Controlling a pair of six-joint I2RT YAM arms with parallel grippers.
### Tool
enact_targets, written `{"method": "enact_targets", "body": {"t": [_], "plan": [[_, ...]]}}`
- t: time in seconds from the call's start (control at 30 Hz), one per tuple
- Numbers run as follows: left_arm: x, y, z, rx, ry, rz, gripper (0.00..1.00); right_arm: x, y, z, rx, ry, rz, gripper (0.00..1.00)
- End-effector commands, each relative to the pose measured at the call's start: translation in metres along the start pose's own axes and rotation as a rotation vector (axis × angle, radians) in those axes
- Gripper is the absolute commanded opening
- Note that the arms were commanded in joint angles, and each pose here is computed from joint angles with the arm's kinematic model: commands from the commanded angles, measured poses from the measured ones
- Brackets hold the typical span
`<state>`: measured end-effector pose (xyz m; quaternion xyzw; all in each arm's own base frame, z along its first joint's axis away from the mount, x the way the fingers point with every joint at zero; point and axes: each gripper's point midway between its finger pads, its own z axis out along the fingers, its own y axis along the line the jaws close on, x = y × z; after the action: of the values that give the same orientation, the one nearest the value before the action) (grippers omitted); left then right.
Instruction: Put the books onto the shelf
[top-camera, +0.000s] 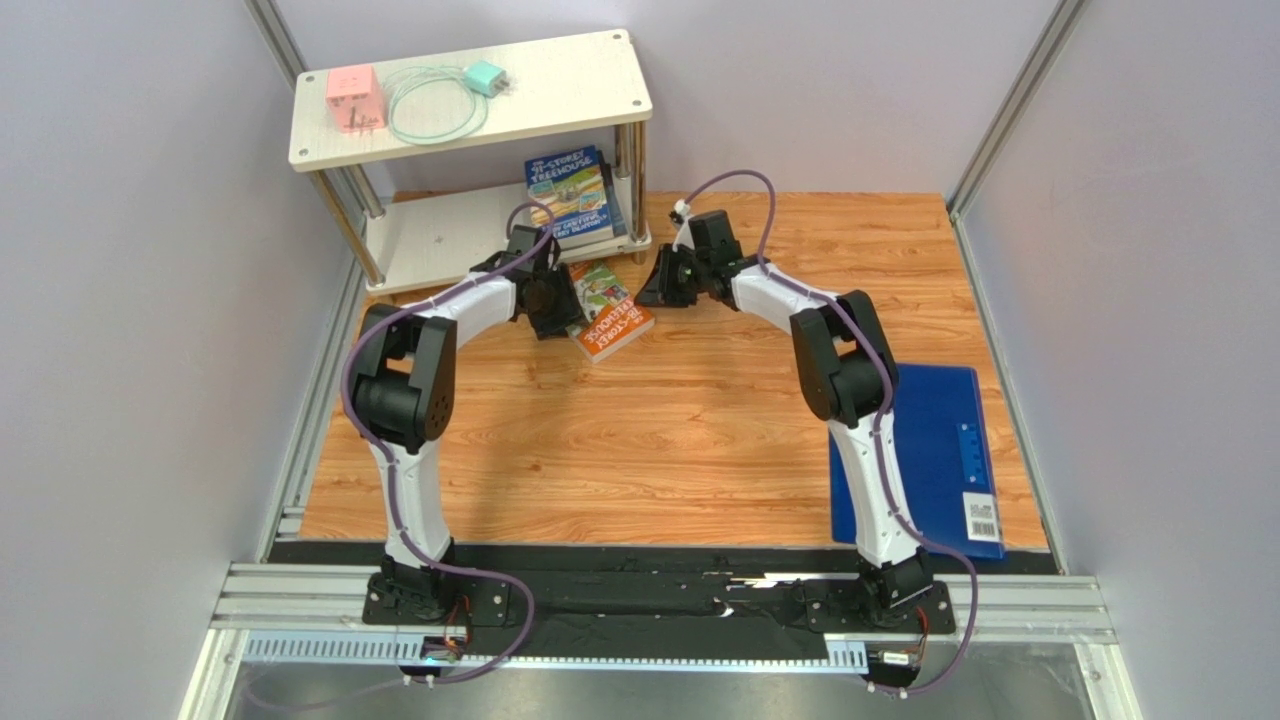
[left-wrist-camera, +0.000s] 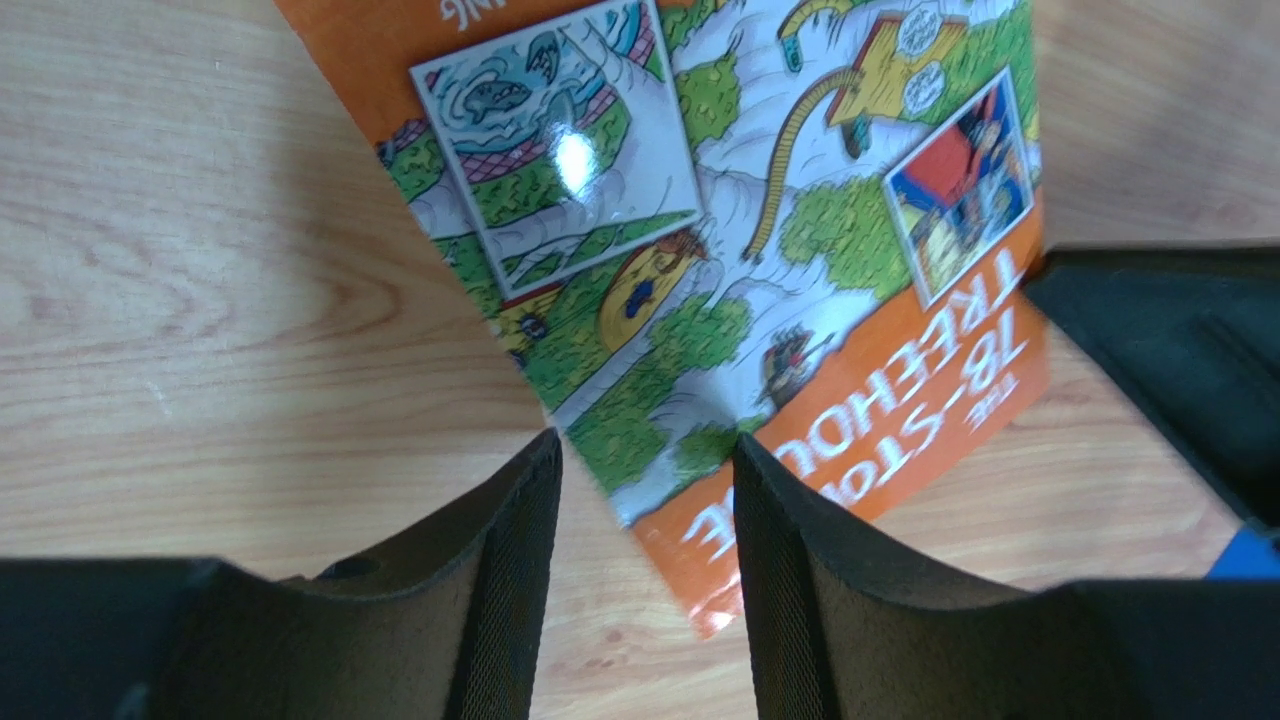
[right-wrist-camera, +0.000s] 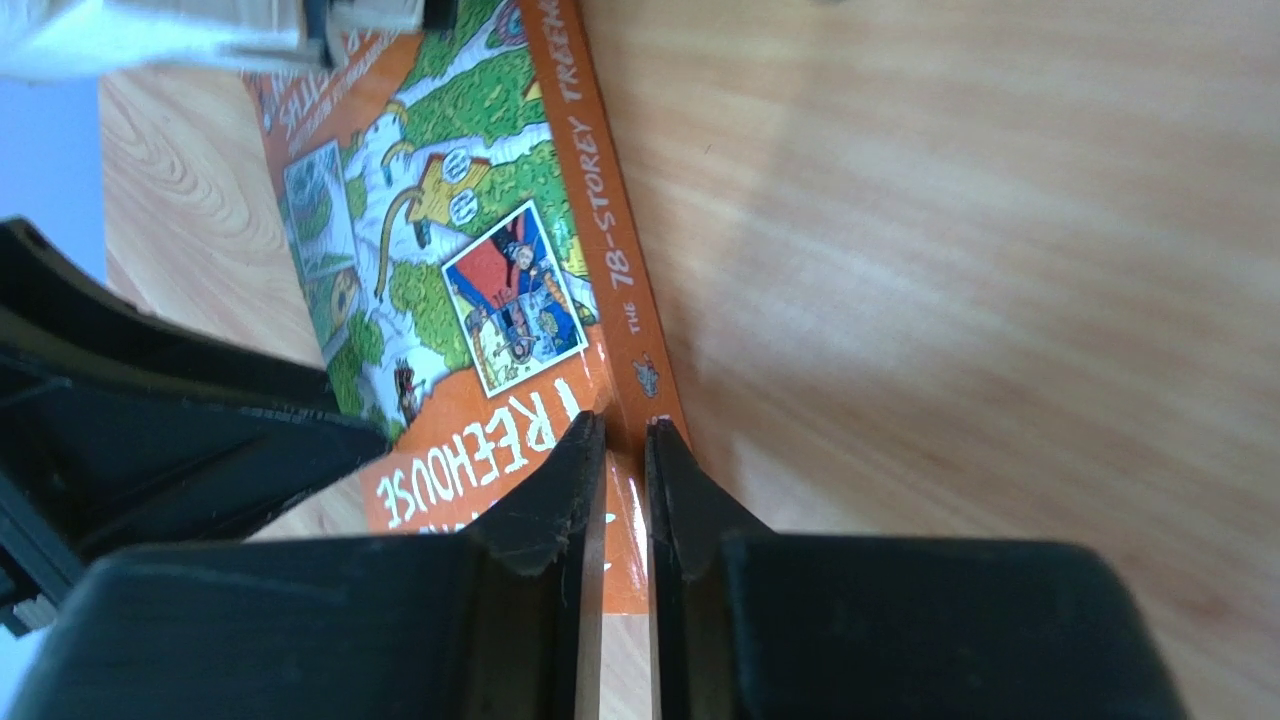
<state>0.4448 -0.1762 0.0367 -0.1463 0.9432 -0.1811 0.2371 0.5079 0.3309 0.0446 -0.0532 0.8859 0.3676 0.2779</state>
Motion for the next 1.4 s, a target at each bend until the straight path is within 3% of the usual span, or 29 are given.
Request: {"method": "enact_targets", "body": {"t": [0.0,0.23,0.57,0.77,0.87,1.07,1.1,1.13,1.2,1.23,1.33,1.37], "plan": [[0.003,-0.012,0.009,0.051,0.025,-0.01,0.52,0.051,0.037,0.001,-0.042,0.125,-0.025,0.12],[0.039,-0.031,0.001,0.084,0.073,0.062,0.48,0.088,0.076,-0.02,-0.093,0.205,-0.067,0.1],[0.163,-0.061,-0.041,0.135,0.211,0.16,0.45,0.163,0.12,-0.099,-0.115,0.289,-0.14,0.07],[0.234,-0.072,-0.071,0.161,0.265,0.205,0.45,0.214,0.112,-0.147,-0.063,0.329,-0.158,0.06],[0.228,-0.065,-0.091,0.134,0.186,0.231,0.49,0.209,0.108,-0.169,-0.024,0.27,-0.176,0.06],[0.183,-0.051,-0.16,0.095,-0.012,0.265,0.58,0.16,0.105,-0.194,0.085,0.072,-0.276,0.07],[0.179,-0.049,-0.176,0.107,-0.029,0.269,0.61,0.143,0.106,-0.195,0.117,0.029,-0.287,0.09],[0.178,-0.048,-0.183,0.114,-0.034,0.27,0.61,0.14,0.098,-0.191,0.154,0.038,-0.287,0.25],[0.179,-0.04,-0.198,0.118,-0.037,0.262,0.62,0.114,0.091,-0.188,0.193,0.003,-0.293,0.38],[0.185,-0.034,-0.198,0.116,-0.02,0.263,0.62,0.113,0.078,-0.176,0.223,0.027,-0.286,0.5],[0.205,-0.025,-0.199,0.139,0.042,0.251,0.55,0.076,0.052,-0.164,0.267,0.003,-0.23,0.54],[0.211,-0.024,-0.198,0.141,0.06,0.251,0.48,0.081,0.038,-0.148,0.28,0.053,-0.206,0.54]]}}
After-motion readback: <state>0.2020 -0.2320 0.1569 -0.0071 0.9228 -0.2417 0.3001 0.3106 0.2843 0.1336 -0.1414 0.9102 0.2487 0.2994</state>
